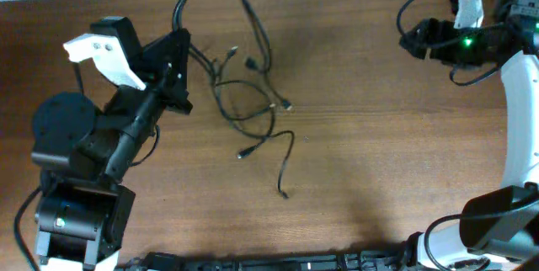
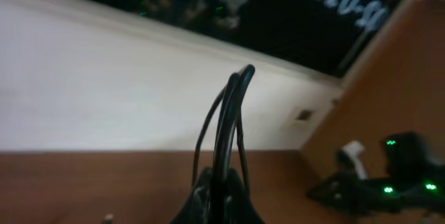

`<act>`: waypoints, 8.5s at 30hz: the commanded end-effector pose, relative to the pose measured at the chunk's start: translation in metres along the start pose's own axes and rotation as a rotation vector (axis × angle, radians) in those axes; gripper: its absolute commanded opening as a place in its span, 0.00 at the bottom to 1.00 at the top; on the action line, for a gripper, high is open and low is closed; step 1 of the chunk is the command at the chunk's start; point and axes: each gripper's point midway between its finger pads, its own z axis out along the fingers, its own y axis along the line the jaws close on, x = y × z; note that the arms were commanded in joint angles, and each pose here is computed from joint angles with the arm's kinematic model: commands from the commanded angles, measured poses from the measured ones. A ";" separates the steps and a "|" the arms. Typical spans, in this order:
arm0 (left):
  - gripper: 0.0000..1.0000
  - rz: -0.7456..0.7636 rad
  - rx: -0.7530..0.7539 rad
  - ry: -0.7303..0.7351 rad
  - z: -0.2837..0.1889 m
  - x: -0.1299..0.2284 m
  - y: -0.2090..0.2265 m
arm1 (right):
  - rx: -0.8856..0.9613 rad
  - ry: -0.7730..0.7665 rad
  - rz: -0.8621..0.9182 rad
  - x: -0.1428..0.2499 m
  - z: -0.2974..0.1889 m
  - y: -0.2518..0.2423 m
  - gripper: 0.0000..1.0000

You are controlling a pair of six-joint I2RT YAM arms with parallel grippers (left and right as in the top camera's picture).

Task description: Untangle cables

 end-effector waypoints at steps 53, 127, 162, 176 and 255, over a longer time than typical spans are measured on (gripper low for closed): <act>0.99 0.189 -0.518 0.837 0.010 0.209 0.105 | -0.170 0.346 -0.249 0.084 0.102 0.141 0.99; 0.99 0.190 -0.518 0.838 0.010 0.210 0.105 | 0.733 -1.351 0.348 -0.175 -0.413 -0.066 0.04; 0.99 0.190 -0.518 0.838 0.010 0.210 0.105 | 0.834 0.173 1.053 0.075 -0.113 -0.361 0.99; 0.99 0.190 -0.518 0.838 0.010 0.210 0.105 | 0.638 -0.265 0.875 -0.003 -0.223 -0.221 0.99; 0.99 0.190 -0.518 0.838 0.010 0.210 0.105 | 0.984 -0.672 0.316 -0.175 -0.185 -0.129 0.04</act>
